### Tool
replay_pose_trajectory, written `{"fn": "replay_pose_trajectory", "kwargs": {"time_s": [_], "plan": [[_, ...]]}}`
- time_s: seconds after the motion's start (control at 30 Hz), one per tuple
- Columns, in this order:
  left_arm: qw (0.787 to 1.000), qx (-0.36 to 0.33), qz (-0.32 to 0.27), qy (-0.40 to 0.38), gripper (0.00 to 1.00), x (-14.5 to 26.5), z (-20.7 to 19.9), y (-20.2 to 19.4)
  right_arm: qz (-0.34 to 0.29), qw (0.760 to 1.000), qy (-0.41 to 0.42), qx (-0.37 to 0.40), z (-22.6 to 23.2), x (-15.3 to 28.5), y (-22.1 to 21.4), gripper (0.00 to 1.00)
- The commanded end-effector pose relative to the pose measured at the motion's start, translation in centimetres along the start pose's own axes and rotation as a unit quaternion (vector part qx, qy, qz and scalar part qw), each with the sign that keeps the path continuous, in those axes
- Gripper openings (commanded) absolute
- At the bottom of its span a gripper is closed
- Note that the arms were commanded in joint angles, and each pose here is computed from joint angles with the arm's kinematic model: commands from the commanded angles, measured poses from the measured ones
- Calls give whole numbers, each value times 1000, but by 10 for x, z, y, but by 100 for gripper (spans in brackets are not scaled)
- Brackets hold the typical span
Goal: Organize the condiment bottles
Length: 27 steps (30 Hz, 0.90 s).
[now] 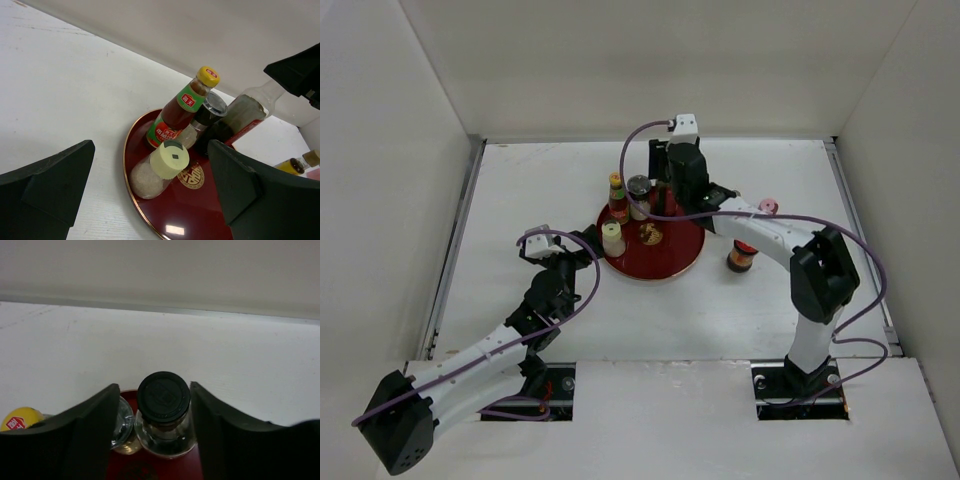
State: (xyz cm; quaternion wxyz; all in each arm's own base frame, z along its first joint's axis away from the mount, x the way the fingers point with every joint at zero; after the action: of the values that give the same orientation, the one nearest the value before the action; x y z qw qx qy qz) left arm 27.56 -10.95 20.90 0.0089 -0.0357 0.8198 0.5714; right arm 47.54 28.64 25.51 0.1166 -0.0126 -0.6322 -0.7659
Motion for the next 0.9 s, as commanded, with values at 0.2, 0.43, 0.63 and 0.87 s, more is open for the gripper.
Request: {"fn": "replay_pose_trajectory", "kwargs": {"time_s": [0.2,0.43,0.63,0.87], "plan": [[1000,23,-17,-5,100,-1,-3,8,-93,992,7,-86,-13,53,68,91],[999,25,-22,14,100,-1,2,10,-83,985,-52,-139,-102,146,40,97],[999,30,-25,12,100,2,2,12,30,974,-195,-108,-184,203,-56,100],[1000,21,-16,12,100,-1,0,5,100,974,-179,-98,-181,196,-103,100]]}}
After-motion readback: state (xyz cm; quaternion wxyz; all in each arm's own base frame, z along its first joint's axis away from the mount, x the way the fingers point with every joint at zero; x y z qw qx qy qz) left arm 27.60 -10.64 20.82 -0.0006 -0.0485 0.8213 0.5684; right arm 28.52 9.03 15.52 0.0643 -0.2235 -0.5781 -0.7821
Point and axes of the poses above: each gripper's point midway between its finger pads, its own x axis back along the fingers, its own z axis along the line the jaws close on, y = z × x, the point moved 1 cm from there along x, back along the fingers, and after that the axes turned 8 degrees about -x, right-handed, at the moved point
